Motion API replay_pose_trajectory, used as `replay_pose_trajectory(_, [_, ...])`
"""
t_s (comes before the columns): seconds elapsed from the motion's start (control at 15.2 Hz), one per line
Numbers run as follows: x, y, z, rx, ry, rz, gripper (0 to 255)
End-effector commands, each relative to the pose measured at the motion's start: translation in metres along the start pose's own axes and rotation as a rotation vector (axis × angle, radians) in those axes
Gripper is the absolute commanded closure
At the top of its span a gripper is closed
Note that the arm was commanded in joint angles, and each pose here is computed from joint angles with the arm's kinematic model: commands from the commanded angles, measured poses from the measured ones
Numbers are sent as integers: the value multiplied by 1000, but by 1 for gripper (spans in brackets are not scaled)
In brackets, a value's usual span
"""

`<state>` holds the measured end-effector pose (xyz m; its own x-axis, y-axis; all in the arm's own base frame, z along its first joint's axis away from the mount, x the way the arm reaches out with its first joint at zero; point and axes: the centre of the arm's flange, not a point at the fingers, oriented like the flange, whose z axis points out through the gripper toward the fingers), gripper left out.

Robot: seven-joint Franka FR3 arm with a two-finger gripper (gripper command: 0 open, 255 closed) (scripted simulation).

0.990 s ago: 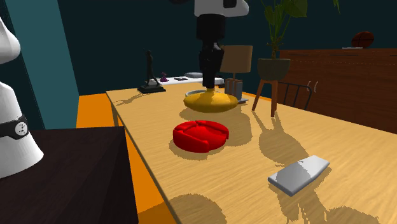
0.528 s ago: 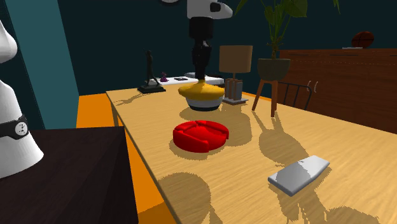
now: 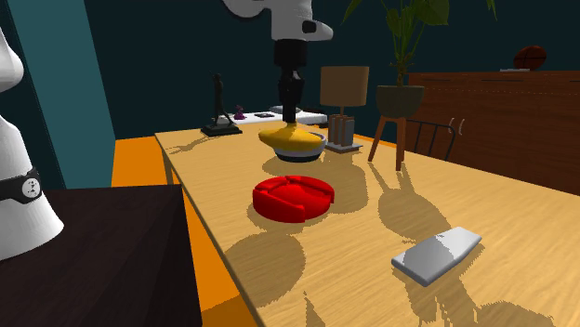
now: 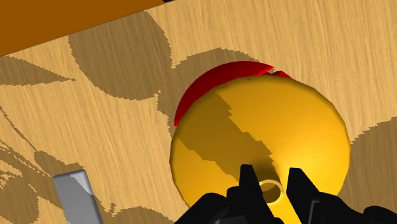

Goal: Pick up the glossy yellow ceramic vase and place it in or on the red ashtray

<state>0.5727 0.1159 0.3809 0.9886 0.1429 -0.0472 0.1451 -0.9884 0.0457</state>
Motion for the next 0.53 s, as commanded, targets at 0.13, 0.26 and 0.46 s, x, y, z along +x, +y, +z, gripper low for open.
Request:
replay_pose_trajectory(0.13, [0, 0, 22, 0, 1, 0, 255])
replay_pose_trajectory(0.26, [1, -1, 32, 0, 1, 0, 255])
replay_pose_trajectory(0.46, [2, -2, 48, 0, 1, 0, 255])
